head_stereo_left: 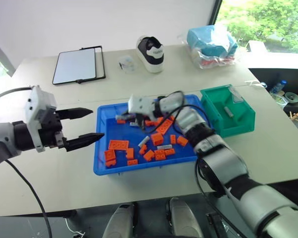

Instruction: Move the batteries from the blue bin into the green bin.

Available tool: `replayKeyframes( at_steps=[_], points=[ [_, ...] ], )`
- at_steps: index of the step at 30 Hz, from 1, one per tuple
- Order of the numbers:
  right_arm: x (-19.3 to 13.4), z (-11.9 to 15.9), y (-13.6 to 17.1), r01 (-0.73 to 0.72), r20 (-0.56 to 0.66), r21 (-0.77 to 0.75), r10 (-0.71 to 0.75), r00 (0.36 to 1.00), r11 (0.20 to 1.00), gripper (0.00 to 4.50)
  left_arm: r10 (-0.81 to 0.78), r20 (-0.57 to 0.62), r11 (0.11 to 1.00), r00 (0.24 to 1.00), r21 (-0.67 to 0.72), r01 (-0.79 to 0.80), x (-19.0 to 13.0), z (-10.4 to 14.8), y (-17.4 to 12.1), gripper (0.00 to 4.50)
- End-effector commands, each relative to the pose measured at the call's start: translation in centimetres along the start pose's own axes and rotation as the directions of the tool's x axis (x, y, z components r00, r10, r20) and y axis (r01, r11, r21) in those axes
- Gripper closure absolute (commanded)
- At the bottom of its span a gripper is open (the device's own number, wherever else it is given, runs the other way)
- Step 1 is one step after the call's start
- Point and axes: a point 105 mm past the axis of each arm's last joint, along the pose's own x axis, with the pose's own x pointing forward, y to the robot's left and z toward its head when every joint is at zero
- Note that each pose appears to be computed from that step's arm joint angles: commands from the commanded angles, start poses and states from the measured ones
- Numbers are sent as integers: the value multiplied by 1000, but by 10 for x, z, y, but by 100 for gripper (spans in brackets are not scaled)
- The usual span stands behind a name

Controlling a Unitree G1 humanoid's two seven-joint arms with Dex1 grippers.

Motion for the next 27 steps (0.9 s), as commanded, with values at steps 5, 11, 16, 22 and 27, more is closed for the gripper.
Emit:
replayKeyframes(
  at_steps=[5,11,16,22,27],
  points=[
    [-168,17,-19,551,-134,314,-538,832,774,441,-7,34,1000,999,-18,8,-2,-6,5,0],
    [-257,-20,-17,823,-391,258,-724,568,506,441,-24,98,996,995,-79,32,4,-6,14,0],
    [-274,-48,-10,880,-492,212,-732,471,424,441,-26,200,994,980,-103,47,11,3,25,0],
    [-272,-62,-10,892,-507,175,-738,445,418,147,-128,168,985,977,-94,145,15,-3,12,0],
    [-241,-31,-15,798,-346,264,-719,603,542,95,-166,151,979,975,-90,181,14,-4,3,0]
  ],
)
